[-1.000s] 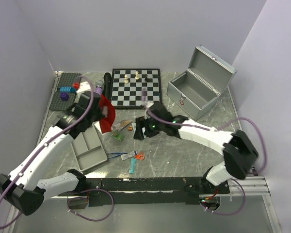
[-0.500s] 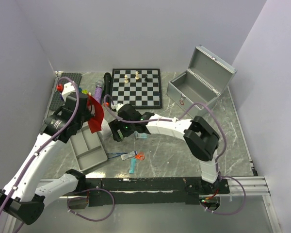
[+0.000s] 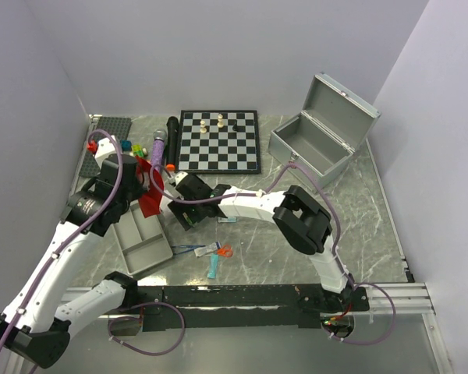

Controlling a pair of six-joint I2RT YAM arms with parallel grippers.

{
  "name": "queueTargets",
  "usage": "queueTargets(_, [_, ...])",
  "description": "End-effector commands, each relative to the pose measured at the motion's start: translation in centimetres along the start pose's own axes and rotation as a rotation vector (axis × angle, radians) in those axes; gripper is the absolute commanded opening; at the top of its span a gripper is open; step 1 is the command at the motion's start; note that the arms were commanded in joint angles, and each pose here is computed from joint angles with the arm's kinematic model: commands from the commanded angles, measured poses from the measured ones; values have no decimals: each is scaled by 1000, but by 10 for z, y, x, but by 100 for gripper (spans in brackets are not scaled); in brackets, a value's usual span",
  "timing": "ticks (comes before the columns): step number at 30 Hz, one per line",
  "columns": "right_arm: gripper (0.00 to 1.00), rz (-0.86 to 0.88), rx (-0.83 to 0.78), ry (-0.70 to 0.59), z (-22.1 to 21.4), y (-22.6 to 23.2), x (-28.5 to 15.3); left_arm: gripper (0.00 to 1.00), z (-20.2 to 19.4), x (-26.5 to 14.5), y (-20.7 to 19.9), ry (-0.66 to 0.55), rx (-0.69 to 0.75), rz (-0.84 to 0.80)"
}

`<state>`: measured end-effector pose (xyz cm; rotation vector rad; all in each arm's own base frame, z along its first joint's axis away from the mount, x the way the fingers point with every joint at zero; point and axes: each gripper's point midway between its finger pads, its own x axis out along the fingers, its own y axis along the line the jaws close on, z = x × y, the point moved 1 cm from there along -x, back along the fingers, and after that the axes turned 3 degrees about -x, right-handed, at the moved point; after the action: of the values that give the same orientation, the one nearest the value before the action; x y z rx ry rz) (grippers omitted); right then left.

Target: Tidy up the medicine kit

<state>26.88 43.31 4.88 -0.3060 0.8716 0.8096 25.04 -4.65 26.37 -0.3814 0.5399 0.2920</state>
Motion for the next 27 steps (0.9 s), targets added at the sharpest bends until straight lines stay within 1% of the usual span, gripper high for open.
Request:
queueTargets(1, [85, -32, -33, -13, 10, 0, 8, 1, 2, -3, 4, -17, -10, 1])
queueTargets(5, [82, -38, -33, 1, 2, -2, 12, 1, 1, -3, 4, -14, -13, -4])
queueTargets(7, [78, -31, -32, 4, 0, -1, 12, 1, 1, -2, 4, -13, -16, -4])
queueTargets(13, [59, -19, -14, 23, -12, 0, 9, 1, -3, 0, 2, -1, -15, -13])
queueTargets(17, [52, -22, 2, 19, -20, -1, -2, 1, -7, 3, 0, 13, -11, -23])
queueTargets(20, [49, -20, 26, 9, -24, -3, -16, 1, -11, 6, -4, 27, -11, -37])
queueTargets(27, [46, 27, 90, -89, -12, 2, -79, 1, -22, 15, -22, 76, -14, -108])
